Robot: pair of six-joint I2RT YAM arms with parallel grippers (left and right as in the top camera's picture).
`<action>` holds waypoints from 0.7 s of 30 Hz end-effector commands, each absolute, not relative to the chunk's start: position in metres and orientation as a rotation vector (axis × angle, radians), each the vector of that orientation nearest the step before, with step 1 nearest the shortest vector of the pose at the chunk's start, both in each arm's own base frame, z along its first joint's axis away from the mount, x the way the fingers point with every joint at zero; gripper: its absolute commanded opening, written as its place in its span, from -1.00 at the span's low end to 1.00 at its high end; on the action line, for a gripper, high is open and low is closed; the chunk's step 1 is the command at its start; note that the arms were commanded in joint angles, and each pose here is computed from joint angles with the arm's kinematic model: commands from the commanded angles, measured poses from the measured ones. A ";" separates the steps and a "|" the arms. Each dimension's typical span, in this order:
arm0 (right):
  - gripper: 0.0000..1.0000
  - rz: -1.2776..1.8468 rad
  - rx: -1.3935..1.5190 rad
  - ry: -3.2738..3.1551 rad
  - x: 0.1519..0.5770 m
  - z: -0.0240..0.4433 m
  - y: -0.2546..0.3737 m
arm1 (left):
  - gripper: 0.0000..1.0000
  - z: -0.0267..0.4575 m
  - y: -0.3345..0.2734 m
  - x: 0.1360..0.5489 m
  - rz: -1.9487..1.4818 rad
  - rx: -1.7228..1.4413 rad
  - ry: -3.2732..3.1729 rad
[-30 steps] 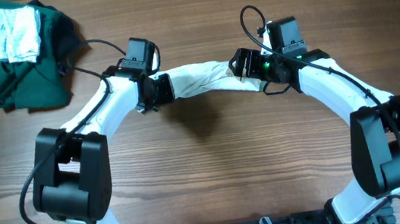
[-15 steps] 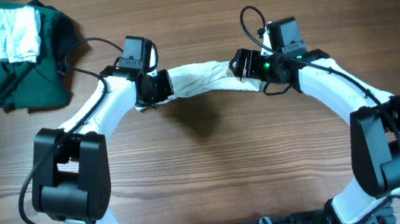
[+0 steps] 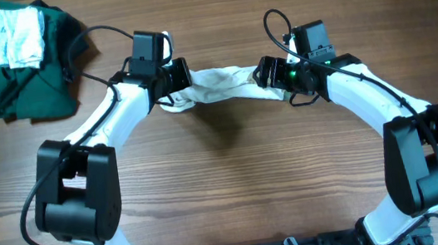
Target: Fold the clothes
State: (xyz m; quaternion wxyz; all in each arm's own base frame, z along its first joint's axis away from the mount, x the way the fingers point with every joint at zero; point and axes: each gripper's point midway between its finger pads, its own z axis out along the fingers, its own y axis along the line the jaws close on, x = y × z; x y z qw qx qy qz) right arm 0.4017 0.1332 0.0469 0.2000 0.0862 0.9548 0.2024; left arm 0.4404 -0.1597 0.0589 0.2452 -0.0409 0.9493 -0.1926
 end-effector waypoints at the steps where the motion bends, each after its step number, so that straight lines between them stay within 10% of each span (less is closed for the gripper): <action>1: 0.99 0.527 0.223 2.658 0.407 0.048 0.129 | -0.92 0.054 -0.136 0.450 -0.388 -0.175 2.579; 9: 0.99 0.528 0.223 2.658 0.407 0.048 0.129 | -0.91 0.048 -0.095 0.453 -0.200 -0.278 2.581; 13: 0.99 0.529 0.223 2.656 0.407 0.048 0.129 | 0.97 0.048 -0.096 0.452 -0.203 -0.267 2.584; 21: 0.85 0.597 0.046 2.561 0.416 0.074 0.143 | 1.00 0.055 -0.096 0.453 -0.208 -0.264 2.569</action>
